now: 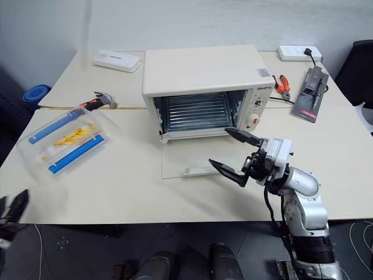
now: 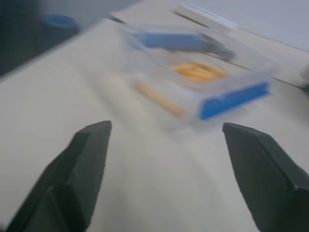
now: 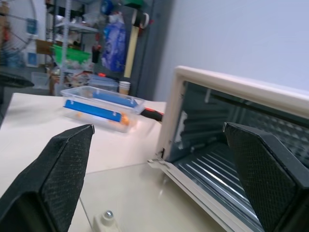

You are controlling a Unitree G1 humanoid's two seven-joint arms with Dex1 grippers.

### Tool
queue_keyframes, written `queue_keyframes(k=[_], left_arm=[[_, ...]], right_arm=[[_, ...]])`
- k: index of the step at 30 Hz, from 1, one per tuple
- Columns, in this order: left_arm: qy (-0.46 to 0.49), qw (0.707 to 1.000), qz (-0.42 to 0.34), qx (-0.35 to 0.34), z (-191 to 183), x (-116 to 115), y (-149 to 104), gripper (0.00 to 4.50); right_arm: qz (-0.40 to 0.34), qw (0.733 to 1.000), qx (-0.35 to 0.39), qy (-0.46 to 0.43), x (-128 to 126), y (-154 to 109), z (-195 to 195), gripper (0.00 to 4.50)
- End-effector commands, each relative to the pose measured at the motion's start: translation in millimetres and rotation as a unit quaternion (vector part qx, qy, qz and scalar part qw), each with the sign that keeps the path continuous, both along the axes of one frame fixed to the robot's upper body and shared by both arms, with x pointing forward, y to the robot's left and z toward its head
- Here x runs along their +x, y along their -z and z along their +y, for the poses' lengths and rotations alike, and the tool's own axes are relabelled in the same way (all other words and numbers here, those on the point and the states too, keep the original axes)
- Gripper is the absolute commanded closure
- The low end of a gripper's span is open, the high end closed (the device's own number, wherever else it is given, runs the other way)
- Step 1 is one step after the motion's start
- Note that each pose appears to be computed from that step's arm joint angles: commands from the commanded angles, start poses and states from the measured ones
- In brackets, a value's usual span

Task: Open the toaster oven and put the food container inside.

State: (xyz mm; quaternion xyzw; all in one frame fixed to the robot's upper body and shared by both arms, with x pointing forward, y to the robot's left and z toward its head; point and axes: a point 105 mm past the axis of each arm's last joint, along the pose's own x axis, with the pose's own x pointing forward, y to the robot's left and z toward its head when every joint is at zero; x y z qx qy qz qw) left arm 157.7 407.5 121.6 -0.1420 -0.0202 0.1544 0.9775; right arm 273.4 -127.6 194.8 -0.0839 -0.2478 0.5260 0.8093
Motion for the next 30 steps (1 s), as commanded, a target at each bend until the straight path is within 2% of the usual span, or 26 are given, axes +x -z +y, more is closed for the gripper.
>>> queue_keyframes(k=[1, 4, 8, 12, 17, 21, 27, 30], left_arm=[[-0.013, 0.999, 0.008, -0.028, 10, 21, -25, 0.02], [0.019, 0.998, 0.052, -0.043, 8, 53, -39, 0.02], [-0.004, 0.991, 0.123, -0.061, 17, 84, -54, 0.02], [0.003, 0.98, 0.186, -0.075, 16, 102, -47, 0.02], [-0.01, 0.967, 0.248, -0.057, 24, 117, -36, 0.02], [-0.001, 0.966, 0.251, -0.058, 22, 125, -37, 1.24], [0.017, 0.965, 0.256, -0.055, 19, 123, -37, 3.18], [0.036, 0.968, 0.242, -0.05, 14, 123, -50, 4.09]], right_arm=[[-0.027, 1.0, -0.009, -0.003, -1, -5, -1, 0.0], [-0.029, 0.999, -0.014, -0.002, 0, -4, -3, 0.0], [-0.026, 0.999, -0.022, -0.006, -1, -2, -2, 0.0], [-0.025, 0.999, -0.025, -0.003, -1, -1, 0, 0.0], [-0.027, 0.999, -0.023, 0.01, -2, -1, -1, 0.0], [-0.028, 0.999, -0.021, 0.024, -1, -1, -5, 0.0], [-0.025, 0.999, -0.016, 0.04, 3, 0, -12, 0.0], [-0.019, 0.999, -0.02, 0.044, 4, 4, -16, 0.0]])
